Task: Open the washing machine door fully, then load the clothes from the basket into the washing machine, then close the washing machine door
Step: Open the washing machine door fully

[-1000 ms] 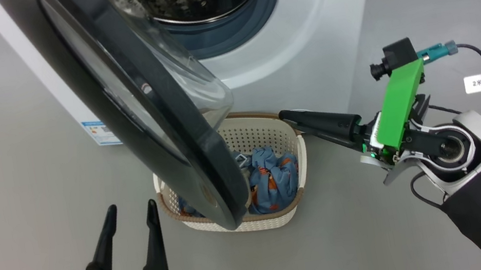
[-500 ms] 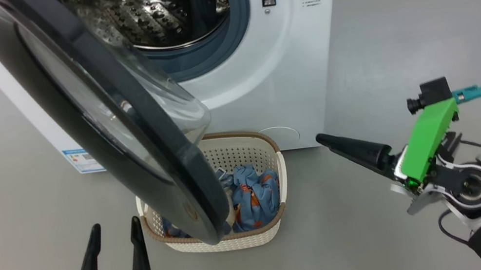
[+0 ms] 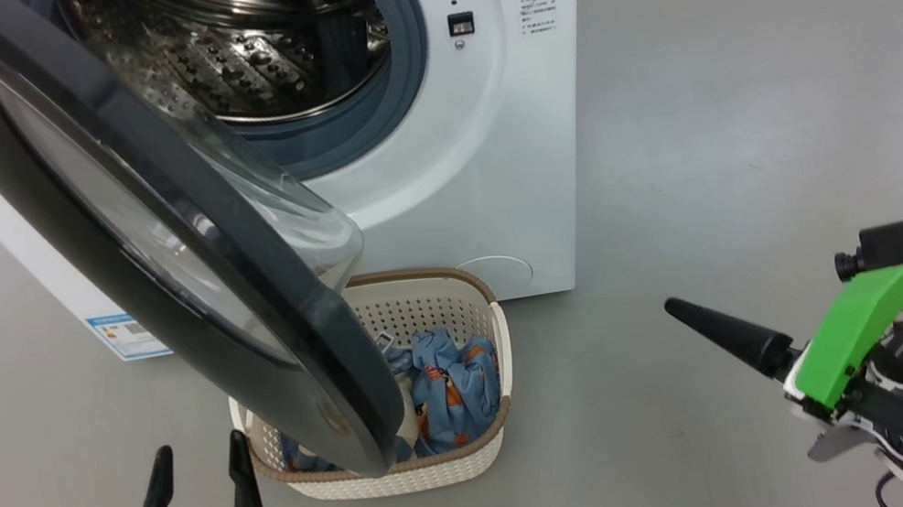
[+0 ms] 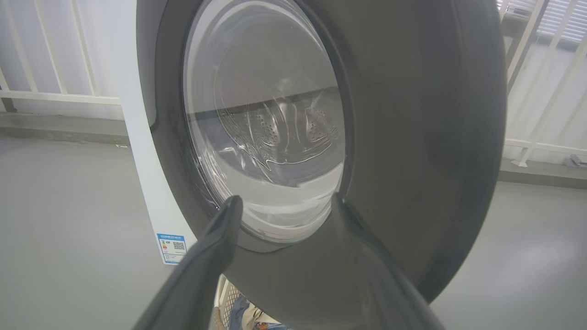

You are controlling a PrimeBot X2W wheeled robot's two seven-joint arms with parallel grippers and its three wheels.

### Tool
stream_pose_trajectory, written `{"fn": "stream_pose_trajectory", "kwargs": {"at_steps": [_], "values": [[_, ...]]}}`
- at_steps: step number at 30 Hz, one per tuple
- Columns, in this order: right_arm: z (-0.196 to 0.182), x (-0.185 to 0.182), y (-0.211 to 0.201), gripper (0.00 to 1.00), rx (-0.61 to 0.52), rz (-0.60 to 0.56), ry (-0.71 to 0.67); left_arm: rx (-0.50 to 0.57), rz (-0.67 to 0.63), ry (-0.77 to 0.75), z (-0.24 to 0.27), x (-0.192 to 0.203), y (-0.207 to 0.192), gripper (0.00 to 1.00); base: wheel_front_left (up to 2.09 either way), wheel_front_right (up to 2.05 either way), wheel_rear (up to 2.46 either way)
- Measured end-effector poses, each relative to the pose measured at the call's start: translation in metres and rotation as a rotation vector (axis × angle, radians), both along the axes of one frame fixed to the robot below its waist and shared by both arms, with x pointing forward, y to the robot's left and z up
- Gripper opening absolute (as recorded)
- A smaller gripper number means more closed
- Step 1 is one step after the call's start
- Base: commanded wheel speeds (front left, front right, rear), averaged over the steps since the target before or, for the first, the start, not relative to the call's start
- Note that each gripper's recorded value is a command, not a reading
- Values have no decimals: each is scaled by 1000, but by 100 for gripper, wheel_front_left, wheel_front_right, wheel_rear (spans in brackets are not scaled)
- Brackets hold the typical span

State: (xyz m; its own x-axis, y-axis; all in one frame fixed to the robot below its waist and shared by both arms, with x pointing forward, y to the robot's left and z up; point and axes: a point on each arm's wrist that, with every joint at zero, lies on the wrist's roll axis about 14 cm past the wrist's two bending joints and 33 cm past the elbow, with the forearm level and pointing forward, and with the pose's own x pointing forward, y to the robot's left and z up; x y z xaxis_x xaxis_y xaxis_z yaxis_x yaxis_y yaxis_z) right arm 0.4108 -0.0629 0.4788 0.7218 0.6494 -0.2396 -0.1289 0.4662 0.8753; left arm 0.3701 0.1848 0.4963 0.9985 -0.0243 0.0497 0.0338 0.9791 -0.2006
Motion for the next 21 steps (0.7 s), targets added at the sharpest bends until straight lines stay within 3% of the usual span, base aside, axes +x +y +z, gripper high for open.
{"fn": "stream_pose_trajectory", "kwargs": {"at_steps": [8, 21], "values": [[-32, -11, -27, 100, -187, -92, -51, -1, 0, -10, 3, 0, 0, 100, 0, 0, 0], [-47, -14, -53, 100, -464, -146, -291, -2, 1, 3, -1, -5, 0, 100, 0, 0, 0]]}}
